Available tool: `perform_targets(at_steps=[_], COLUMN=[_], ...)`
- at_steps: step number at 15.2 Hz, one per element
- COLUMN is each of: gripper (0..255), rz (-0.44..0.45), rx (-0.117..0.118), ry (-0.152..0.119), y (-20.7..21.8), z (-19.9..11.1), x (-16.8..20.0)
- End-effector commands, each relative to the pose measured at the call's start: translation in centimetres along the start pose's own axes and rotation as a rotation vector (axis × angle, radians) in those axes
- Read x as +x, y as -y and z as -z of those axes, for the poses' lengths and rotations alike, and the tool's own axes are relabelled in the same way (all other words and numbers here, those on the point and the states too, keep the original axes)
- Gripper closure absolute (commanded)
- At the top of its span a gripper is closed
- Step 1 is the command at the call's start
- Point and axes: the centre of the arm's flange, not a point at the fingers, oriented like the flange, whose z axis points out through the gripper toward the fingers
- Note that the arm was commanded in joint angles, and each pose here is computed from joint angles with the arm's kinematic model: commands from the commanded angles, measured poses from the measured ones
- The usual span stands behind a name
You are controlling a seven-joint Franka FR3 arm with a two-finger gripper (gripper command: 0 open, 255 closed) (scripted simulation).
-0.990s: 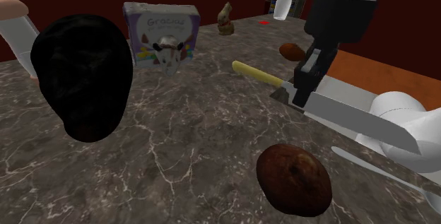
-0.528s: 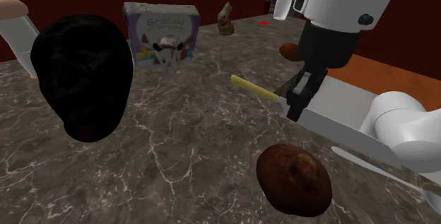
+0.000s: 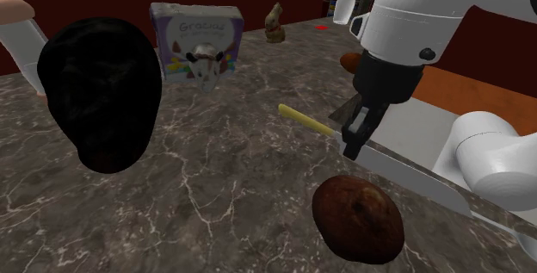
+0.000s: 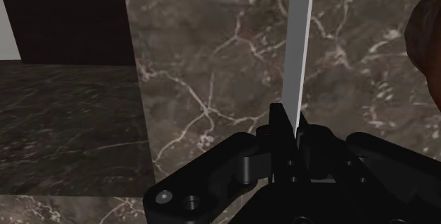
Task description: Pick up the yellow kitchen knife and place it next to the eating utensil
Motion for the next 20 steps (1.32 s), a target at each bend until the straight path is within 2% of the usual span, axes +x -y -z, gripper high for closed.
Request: perform_targets(at_steps=[1, 4, 5, 10, 14, 20], gripper=[255, 255, 0, 0, 0, 0], rz=[0.0, 0.0, 0.0, 0.0, 0.0, 0.0], rx=[0.0, 0.0, 0.0, 0.0, 0.0, 0.0], ry=[0.0, 0.0, 0.0, 0.0, 0.0, 0.0], y=[0.0, 0.0, 0.0, 0.0, 0.0, 0.0], z=[0.0, 0.0, 0.0, 0.0, 5.0, 5.0], x=[0.0, 0.0, 0.0, 0.0, 0.0, 0.0])
